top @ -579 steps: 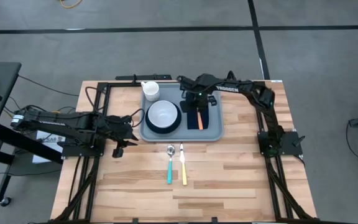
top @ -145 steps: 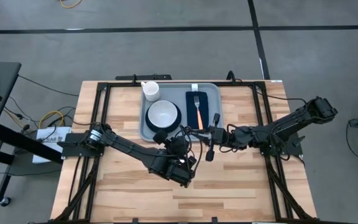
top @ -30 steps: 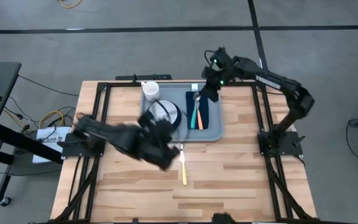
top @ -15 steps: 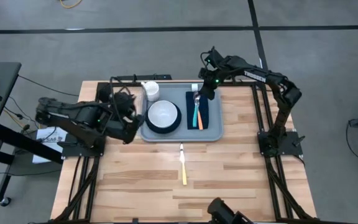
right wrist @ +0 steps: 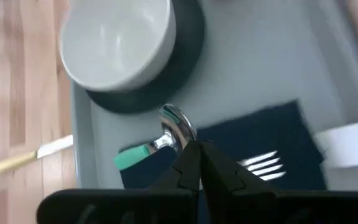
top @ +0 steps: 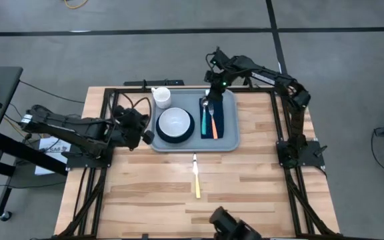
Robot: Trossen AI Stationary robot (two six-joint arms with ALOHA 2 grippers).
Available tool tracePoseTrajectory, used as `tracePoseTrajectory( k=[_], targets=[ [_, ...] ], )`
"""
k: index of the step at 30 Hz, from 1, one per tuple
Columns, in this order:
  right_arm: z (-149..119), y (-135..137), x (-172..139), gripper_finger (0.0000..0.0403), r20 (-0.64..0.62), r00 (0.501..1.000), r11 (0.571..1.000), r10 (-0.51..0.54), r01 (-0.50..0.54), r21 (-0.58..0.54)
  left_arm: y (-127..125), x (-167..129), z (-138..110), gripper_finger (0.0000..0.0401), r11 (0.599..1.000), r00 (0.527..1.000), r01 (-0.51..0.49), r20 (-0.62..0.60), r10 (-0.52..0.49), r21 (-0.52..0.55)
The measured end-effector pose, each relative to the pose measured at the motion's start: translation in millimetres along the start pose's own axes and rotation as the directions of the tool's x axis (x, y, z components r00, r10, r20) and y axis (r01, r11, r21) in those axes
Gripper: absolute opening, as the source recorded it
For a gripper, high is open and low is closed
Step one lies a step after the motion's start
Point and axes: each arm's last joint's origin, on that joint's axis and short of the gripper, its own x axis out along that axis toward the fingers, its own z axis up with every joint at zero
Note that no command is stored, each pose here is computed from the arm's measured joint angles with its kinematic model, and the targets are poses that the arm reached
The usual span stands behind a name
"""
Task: Set up tray
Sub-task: Put the blue spoon on the dark blue napkin to the left of the orange fork
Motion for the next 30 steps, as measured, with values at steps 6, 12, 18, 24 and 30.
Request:
tracePoseTrajectory(
  k=[6, 12, 18, 24, 30],
  targets=[
    [7, -27, 13, 0.0000, -0.123, 0.992, 0.998, 0.029, -0.022, 0.057, -2, 4, -5, 0.0029, 0.999, 1.000, 0.022, -0.012, -0.022, 0.036],
    [11, -55, 12, 0.0000, -0.107, 0.994, 0.996, 0.014, -0.005, 0.091, -3, 5, -6, 0.0029, 0.998, 0.999, 0.036, -0.026, -0.035, 0.053],
    [5, -76, 26, 0.0000, -0.169, 0.982, 0.984, 0.086, -0.057, 0.169, -3, 5, -6, 0.0029, 0.998, 0.998, 0.046, -0.034, -0.044, 0.054],
    [-2, -84, 44, 0.0000, -0.196, 0.967, 0.973, 0.162, -0.123, 0.195, -4, 5, -7, 0.0029, 0.995, 0.995, 0.081, -0.062, -0.077, 0.052],
    [1, -84, 49, 0.0000, -0.175, 0.971, 0.974, 0.163, -0.130, 0.187, -5, 5, -8, 0.0029, 0.994, 0.993, 0.095, -0.073, -0.091, 0.052]
  ],
)
